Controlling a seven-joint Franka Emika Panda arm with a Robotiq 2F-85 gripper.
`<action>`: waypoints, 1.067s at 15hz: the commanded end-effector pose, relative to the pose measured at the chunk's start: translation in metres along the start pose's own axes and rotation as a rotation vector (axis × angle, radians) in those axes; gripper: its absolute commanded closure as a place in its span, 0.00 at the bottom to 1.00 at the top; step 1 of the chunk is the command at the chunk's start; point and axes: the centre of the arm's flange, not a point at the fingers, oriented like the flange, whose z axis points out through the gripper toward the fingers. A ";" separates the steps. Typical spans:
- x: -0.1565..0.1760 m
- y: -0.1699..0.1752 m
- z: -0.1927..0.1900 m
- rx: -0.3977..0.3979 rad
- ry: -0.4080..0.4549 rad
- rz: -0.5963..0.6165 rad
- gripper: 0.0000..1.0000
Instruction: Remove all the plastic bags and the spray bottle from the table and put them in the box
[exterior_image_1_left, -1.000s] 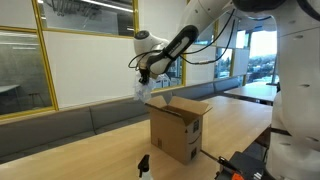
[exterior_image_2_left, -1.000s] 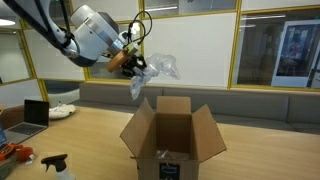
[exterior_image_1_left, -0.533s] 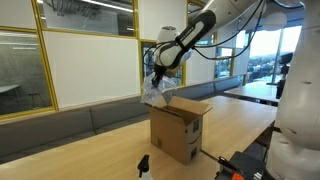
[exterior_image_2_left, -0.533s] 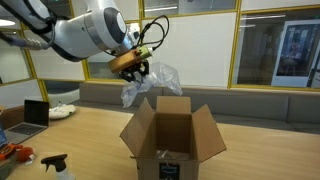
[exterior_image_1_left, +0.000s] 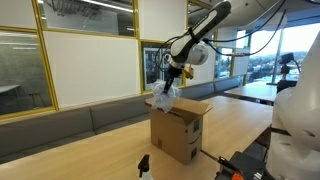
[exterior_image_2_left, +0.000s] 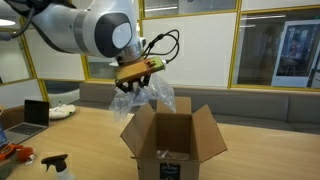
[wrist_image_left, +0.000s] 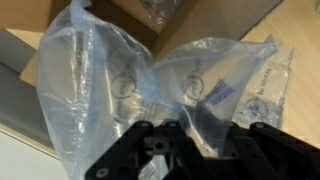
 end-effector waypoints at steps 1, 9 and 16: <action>-0.055 0.047 -0.020 0.037 0.017 -0.036 0.88; -0.123 0.082 0.014 0.139 -0.003 -0.014 0.88; -0.121 0.076 0.043 0.199 -0.018 -0.015 0.88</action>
